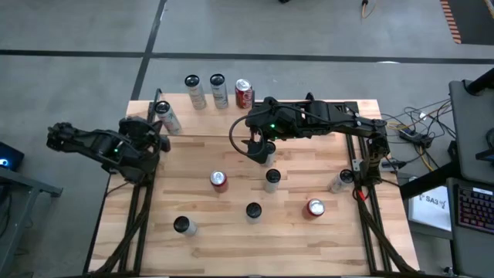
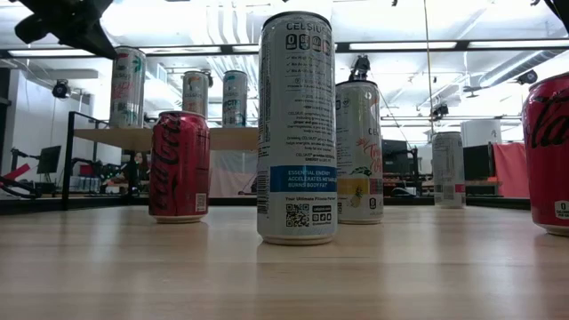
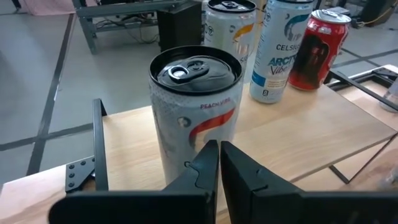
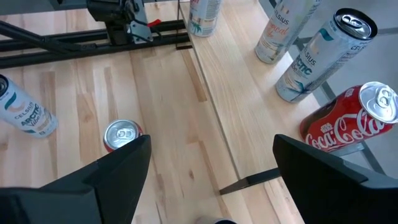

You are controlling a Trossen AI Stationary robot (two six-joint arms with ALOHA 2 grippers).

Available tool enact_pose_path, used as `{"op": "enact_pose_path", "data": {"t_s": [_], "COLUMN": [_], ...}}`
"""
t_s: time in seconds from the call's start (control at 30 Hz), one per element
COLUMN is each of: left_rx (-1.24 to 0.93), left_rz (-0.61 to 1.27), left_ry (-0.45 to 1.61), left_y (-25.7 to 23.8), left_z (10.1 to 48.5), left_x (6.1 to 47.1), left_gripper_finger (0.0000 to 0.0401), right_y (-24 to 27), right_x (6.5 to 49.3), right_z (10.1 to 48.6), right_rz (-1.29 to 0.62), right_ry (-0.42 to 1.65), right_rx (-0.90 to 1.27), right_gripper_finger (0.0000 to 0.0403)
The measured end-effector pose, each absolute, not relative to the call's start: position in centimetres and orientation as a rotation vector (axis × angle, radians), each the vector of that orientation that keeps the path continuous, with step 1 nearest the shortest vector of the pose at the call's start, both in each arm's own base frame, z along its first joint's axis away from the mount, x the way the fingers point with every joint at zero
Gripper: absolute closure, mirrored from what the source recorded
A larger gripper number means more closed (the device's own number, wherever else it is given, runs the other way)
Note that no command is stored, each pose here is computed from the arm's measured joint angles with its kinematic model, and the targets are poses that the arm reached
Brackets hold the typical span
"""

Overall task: Place canned beverage on shelf
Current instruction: Put the bottom left white pink soda can on the shelf

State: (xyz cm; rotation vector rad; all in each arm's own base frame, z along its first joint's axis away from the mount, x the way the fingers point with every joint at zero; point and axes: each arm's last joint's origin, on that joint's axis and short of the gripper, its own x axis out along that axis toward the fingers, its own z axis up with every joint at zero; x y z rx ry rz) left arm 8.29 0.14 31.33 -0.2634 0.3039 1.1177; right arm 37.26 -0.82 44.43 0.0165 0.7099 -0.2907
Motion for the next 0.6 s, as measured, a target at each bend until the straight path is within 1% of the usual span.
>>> {"op": "enact_pose_path", "data": {"t_s": [0.6], "left_rx": [-0.206], "left_rz": [1.275], "left_ry": [0.337], "left_y": [0.9], "left_z": [30.7], "left_x": [10.5], "left_gripper_finger": [0.0401], "right_y": [-0.8], "right_x": [37.3], "right_z": [44.4], "right_rz": [-0.286], "right_ry": [0.711], "right_rx": [0.004], "right_gripper_finger": [0.0076]}}
